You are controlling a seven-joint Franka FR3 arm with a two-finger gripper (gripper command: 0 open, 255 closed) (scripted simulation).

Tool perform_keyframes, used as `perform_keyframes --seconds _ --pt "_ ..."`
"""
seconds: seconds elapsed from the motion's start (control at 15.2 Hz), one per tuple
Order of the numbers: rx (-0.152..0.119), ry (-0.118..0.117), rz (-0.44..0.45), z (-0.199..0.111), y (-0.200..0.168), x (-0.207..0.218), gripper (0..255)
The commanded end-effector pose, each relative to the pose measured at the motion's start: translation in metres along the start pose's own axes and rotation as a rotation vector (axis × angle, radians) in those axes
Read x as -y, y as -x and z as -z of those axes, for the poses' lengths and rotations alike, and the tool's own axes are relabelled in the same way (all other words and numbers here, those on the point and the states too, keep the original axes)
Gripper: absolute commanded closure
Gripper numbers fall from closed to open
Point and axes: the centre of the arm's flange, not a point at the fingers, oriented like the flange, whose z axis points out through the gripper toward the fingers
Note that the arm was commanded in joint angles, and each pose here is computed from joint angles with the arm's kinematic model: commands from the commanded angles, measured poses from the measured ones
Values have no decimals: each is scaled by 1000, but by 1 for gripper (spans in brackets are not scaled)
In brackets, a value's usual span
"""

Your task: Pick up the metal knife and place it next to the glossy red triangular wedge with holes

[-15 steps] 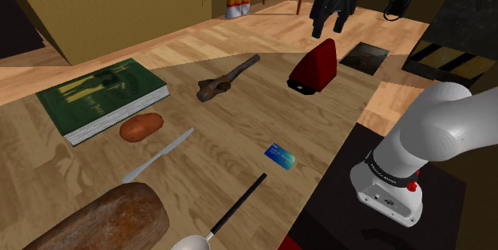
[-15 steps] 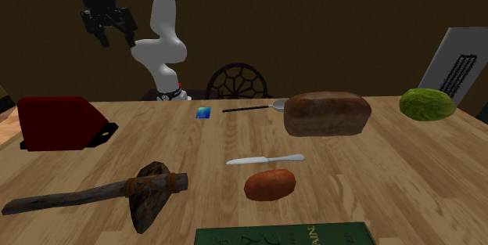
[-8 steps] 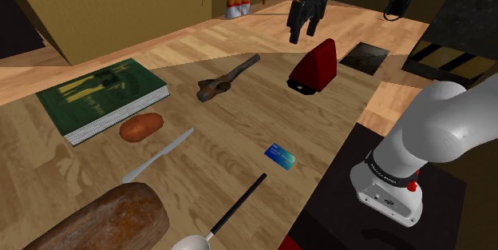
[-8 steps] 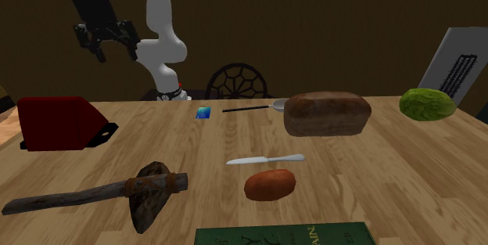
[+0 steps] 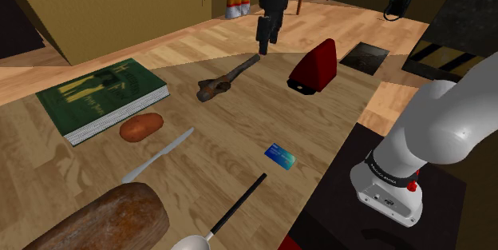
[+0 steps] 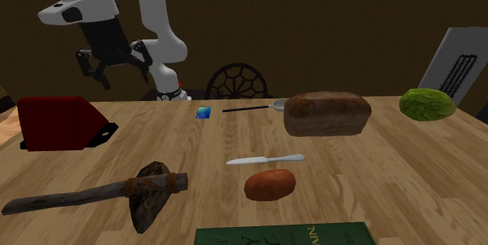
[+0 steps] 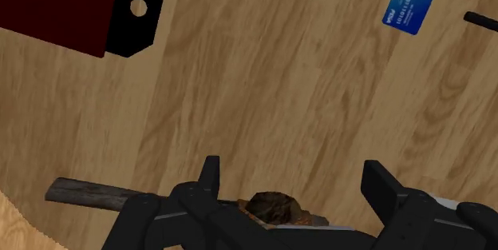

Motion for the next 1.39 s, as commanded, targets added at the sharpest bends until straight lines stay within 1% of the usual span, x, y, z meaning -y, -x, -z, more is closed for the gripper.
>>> perform_keyframes --seconds 0.0,0.4,0.73,1.06,1.32 --pt "1 3 85 -13 -25 10 0" --pt "7 13 330 -45 -86 52 0" --pt "12 21 533 -72 -127 98 0" --pt "18 29 737 -100 -158 150 0" --pt "22 35 900 -122 -175 196 0"
